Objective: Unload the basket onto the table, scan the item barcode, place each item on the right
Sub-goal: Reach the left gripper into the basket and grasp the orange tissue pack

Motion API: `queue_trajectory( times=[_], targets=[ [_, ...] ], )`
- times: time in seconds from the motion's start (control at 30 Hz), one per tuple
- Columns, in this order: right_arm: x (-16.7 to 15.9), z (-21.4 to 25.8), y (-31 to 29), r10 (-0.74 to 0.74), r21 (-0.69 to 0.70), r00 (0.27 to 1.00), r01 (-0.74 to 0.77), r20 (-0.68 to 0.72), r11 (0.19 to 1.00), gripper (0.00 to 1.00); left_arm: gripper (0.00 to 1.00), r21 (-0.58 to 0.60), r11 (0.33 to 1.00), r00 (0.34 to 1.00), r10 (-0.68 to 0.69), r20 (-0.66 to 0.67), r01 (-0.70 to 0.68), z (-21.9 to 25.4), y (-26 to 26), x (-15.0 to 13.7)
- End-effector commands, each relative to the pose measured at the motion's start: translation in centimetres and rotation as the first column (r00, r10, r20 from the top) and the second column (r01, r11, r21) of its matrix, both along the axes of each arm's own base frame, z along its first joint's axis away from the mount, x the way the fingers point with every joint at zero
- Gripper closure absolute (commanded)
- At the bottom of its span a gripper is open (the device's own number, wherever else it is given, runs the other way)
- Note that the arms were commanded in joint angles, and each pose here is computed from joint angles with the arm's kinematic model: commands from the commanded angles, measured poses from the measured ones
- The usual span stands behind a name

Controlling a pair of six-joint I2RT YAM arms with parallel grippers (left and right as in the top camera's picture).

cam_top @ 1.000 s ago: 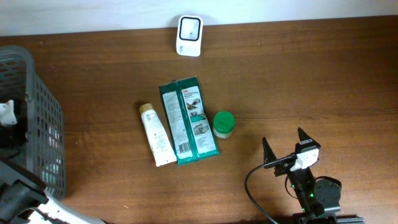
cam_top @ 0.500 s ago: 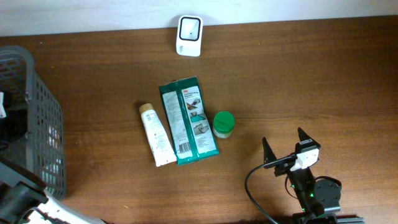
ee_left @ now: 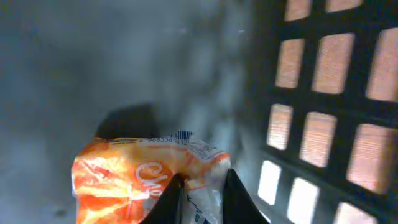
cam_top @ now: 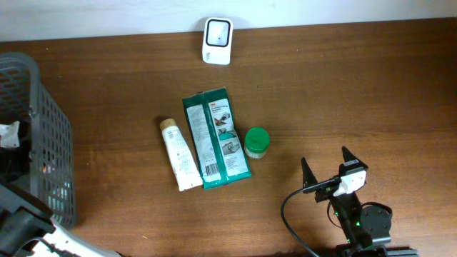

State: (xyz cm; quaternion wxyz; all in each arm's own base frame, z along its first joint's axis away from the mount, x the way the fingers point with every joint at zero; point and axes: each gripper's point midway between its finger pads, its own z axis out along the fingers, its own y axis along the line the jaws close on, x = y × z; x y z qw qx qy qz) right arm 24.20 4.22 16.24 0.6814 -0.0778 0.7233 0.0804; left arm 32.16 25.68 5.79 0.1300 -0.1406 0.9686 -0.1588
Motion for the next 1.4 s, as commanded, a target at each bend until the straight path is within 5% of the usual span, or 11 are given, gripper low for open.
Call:
queue_trajectory(
  times=[0.0, 0.3, 0.37, 0.57, 0.63, 0.73, 0.8, 0.9, 1.0, 1.3, 1.37],
  targets=[
    [0.0, -0.3, 0.0, 0.001, 0.000, 1.000, -0.001, -0.005, 1.000, 0.02, 0.88, 0.067, 0.995, 0.993, 0.076, -0.091, -0.070, -1.0, 1.4, -1.1],
    [0.0, -0.3, 0.0, 0.001, 0.000, 1.000, -0.001, -0.005, 1.000, 0.02, 0.81, 0.107, 0.991, 0.989, 0.098, -0.112, -0.086, -3.1, 1.8, -1.7],
    [0.0, -0.3, 0.0, 0.001, 0.000, 1.000, -0.001, -0.005, 1.000, 0.02, 0.98, 0.107, 0.989, 0.987, 0.115, -0.111, -0.103, -3.2, 1.9, -1.6],
    [0.0, -0.3, 0.0, 0.001, 0.000, 1.000, -0.001, -0.005, 1.000, 0.02, 1.00, 0.122, 0.946, 0.949, 0.311, -0.062, -0.302, 1.3, 4.3, 0.6],
    [0.0, -0.3, 0.0, 0.001, 0.000, 1.000, -0.001, -0.005, 1.000, 0.02, 1.00, 0.161, 0.902, 0.910, 0.412, -0.041, -0.401, 4.4, 5.8, 1.0],
    [0.0, -0.3, 0.0, 0.001, 0.000, 1.000, -0.001, -0.005, 1.000, 0.02, 1.00, 0.355, 0.750, 0.755, 0.636, -0.158, -0.558, 5.0, 8.2, -3.0],
    [0.0, -0.3, 0.0, 0.001, 0.000, 1.000, -0.001, -0.005, 1.000, 0.02, 1.00, 0.354, 0.755, 0.754, 0.633, -0.175, -0.552, 4.8, 7.9, -3.3],
    [0.0, -0.3, 0.0, 0.001, 0.000, 1.000, -0.001, -0.005, 1.000, 0.02, 0.65, 0.332, 0.771, 0.752, 0.623, -0.216, -0.543, 3.5, 6.9, -3.8],
    [0.0, -0.3, 0.0, 0.001, 0.000, 1.000, -0.001, -0.005, 1.000, 0.02, 0.55, 0.325, 0.792, 0.751, 0.602, -0.271, -0.517, 0.8, 5.7, -4.7],
    [0.0, -0.3, 0.0, 0.001, 0.000, 1.000, -0.001, -0.005, 1.000, 0.02, 0.49, 0.337, 0.846, 0.827, 0.504, -0.249, -0.414, -4.6, 5.4, -5.0],
    [0.0, -0.3, 0.0, 0.001, 0.000, 1.000, -0.001, -0.005, 1.000, 0.02, 0.55, 0.325, 0.849, 0.830, 0.501, -0.246, -0.417, -5.0, 5.2, -4.9]
  ],
)
